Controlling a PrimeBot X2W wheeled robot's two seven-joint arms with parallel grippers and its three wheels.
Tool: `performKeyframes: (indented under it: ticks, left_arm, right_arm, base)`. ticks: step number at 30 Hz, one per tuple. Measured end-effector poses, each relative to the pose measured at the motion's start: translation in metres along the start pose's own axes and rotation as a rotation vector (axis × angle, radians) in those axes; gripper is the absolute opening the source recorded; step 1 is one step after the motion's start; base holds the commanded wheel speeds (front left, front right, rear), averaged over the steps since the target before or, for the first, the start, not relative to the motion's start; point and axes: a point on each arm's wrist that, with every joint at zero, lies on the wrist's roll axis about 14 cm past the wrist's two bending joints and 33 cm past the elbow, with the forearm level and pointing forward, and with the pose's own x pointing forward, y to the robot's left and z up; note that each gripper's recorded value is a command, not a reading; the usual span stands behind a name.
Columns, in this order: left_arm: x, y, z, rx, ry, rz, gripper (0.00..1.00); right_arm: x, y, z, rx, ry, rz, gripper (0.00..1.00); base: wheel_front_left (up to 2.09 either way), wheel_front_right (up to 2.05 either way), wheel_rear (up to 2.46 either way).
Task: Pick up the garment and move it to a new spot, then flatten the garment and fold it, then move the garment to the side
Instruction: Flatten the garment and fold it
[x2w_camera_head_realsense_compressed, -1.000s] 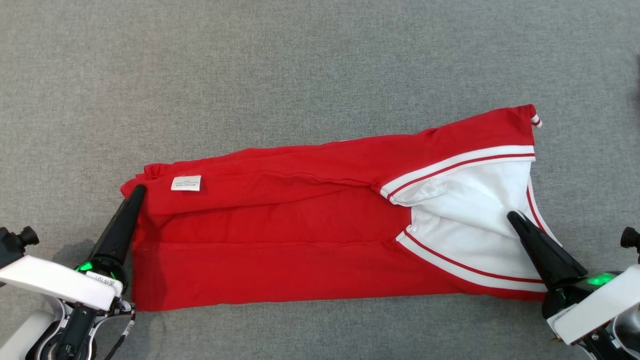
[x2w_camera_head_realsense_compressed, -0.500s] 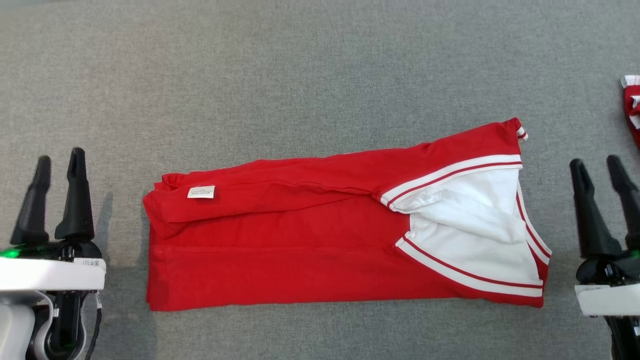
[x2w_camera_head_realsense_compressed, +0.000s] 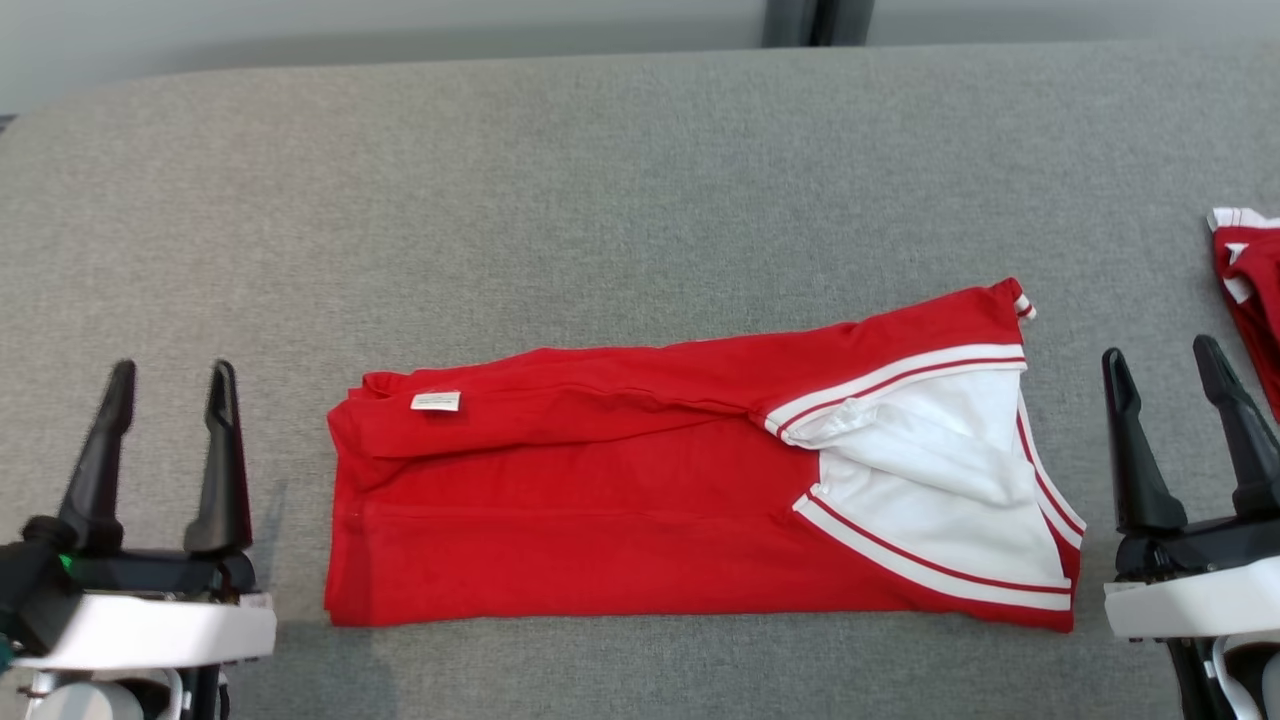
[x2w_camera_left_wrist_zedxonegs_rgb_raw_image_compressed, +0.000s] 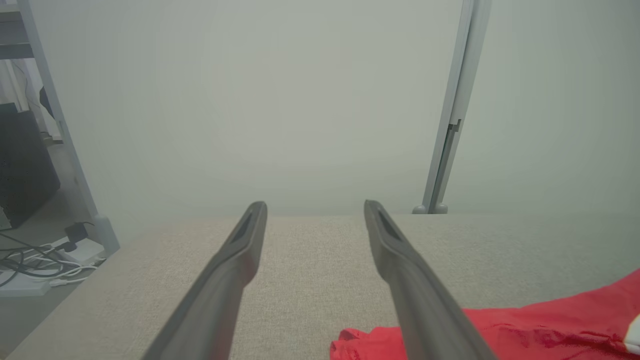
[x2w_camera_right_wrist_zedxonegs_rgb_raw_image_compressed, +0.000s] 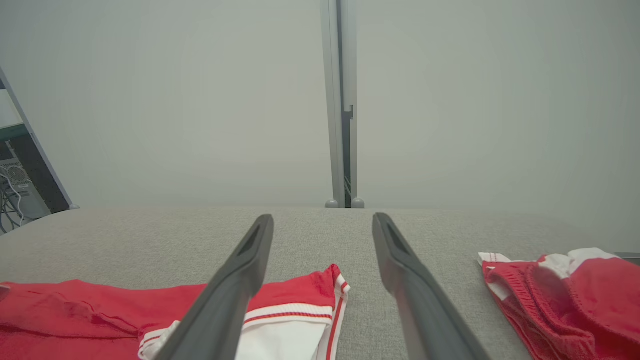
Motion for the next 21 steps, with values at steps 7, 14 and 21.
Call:
performKeyframes:
  ticks: [7,14,21]
  left_arm:
    - [-0.016,0.003,0.005,0.022,-0.008,0.008,1.00]
    - [-0.019,0.002,0.005,0.026,-0.007,0.005,1.00]
    - [-0.016,-0.002,0.002,0.028,-0.006,-0.010,1.00]
  right_arm:
    - [-0.006,0.008,-0.002,-0.010,0.012,0.017,1.00]
    - [-0.005,0.008,-0.009,-0.013,0.047,0.017,1.00]
    - [-0.007,-0.011,-0.039,-0.020,0.157,-0.030,1.00]
  base:
    - [0.00,0.00,0.00]
    - [0.00,0.00,0.00]
    - [0.00,0.00,0.00]
